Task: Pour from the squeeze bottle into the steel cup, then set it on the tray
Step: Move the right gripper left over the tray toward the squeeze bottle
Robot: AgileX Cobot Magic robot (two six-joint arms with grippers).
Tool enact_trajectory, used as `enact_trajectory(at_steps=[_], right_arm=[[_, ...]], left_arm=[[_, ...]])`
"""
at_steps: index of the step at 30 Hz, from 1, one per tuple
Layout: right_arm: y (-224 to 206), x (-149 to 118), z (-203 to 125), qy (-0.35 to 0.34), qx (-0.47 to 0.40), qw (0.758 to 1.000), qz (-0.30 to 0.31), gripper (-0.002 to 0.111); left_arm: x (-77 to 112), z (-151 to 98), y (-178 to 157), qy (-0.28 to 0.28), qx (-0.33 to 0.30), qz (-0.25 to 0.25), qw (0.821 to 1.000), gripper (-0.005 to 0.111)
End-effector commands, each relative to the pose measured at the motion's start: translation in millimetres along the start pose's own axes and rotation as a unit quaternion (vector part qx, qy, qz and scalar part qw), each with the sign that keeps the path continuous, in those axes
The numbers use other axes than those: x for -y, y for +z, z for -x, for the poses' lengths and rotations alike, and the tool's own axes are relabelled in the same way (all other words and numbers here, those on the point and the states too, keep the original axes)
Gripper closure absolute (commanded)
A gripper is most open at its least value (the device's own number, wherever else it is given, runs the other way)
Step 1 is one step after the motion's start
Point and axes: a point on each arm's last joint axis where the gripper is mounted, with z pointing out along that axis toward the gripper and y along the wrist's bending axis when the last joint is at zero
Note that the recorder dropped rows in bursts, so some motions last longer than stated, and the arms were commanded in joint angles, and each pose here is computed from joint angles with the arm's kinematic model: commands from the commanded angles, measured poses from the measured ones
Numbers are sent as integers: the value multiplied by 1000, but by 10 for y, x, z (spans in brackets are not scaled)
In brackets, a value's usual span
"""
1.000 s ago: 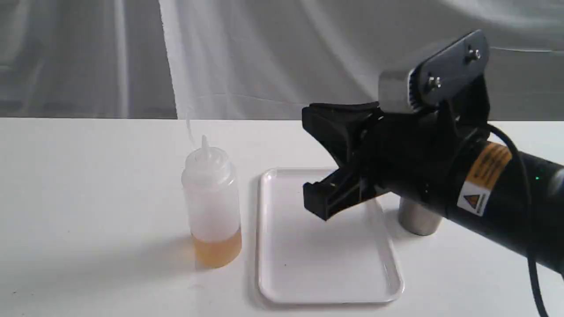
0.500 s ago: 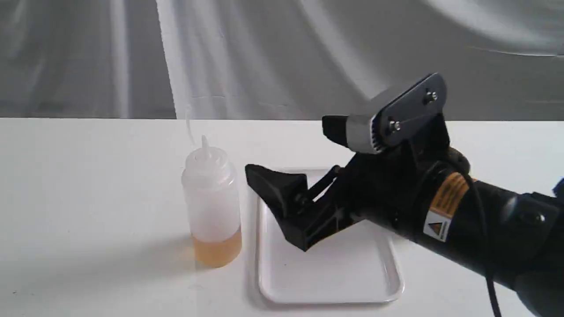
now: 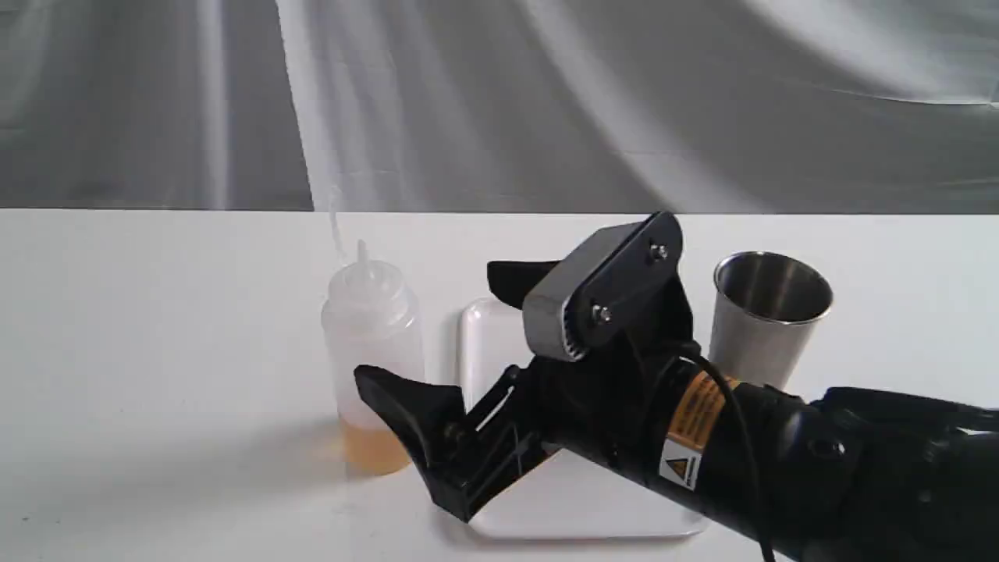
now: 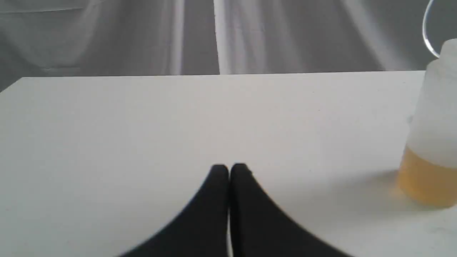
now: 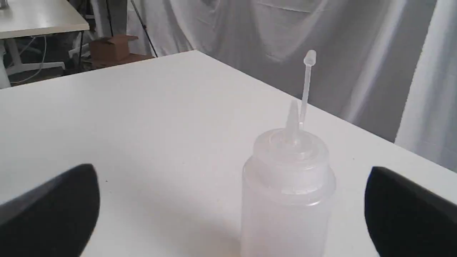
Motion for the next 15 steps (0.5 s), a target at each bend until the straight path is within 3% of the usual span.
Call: enact_trajectory(at_steps=[1, 15], right_arm=[[38, -13, -62, -4, 14, 1000, 8, 3], [436, 64, -267, -14, -11, 1000, 19, 3]], left_arm=[[5, -5, 2, -1, 4, -4, 1000, 107], [5, -5, 2, 0, 4, -4, 1000, 107]])
